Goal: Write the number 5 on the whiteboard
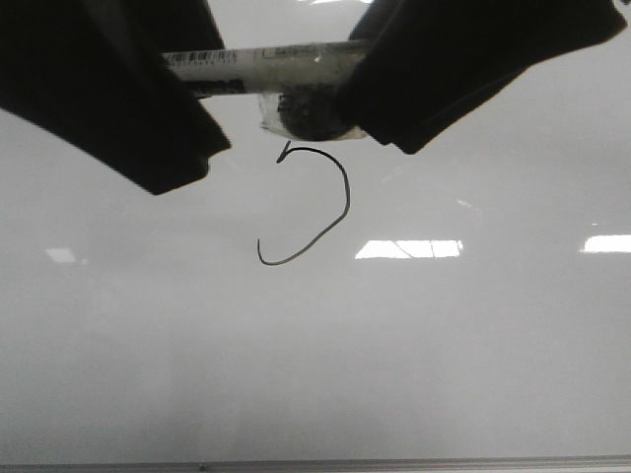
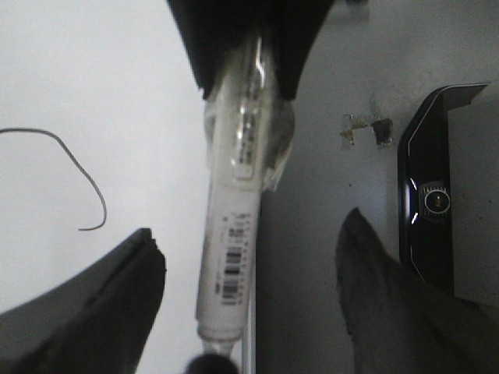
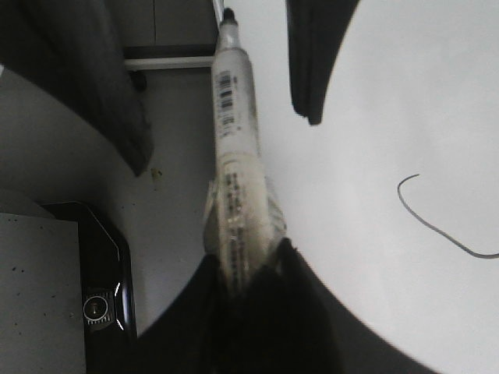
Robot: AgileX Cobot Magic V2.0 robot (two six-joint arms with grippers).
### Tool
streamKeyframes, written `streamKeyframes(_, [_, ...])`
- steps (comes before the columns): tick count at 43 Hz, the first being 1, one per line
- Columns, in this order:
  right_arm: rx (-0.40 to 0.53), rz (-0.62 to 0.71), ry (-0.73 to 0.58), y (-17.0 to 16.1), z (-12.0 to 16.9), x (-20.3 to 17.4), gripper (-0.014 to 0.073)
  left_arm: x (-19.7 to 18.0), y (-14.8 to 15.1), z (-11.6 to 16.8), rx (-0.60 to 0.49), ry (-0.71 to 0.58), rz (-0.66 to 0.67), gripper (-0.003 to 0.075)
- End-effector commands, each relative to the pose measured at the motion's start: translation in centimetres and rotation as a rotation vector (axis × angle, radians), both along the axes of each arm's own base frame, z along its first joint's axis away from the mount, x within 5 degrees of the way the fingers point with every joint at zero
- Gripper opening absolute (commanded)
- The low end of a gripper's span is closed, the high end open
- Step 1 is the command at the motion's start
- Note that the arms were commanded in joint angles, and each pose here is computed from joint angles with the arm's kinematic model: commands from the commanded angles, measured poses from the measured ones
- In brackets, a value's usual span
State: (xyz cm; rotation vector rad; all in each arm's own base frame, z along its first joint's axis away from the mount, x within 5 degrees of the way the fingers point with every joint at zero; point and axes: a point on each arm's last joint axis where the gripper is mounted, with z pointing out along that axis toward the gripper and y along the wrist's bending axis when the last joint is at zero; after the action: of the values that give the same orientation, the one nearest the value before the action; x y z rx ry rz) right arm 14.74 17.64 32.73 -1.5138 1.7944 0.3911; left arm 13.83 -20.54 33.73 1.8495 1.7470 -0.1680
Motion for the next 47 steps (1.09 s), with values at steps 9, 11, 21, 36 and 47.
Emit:
streamKeyframes(9, [0.089, -0.012, -0.068, 0.0, 2.1, -0.1, -0.0059, -0.1, -0.5, 2.0, -0.117, -0.078, -0.013, 0.0315])
streamKeyframes(11, [0.089, -0.012, -0.068, 0.0, 2.1, -0.1, -0.0059, -0.1, -0.6, 2.0, -0.118, -0.079, -0.013, 0.0287])
streamKeyframes(21, [0.086, -0.010, -0.061, 0.0, 2.0, -0.1, -0.0059, 0.0, -0.7, 2.2, -0.145, -0.097, -0.011, 0.0097])
streamKeyframes(36, [0.107, -0.028, -0.055, -0.3, 2.3, -0.1, 0.0304, 0.3, -0.6, 2.2, -0.154, -0.096, 0.009, 0.0008])
streamKeyframes(47, [0.180, -0.275, -0.040, -5.1, 3.0, 0.3, 0.0410, 1.8, 2.4, 1.5, -0.182, -0.057, 0.193, 0.0008])
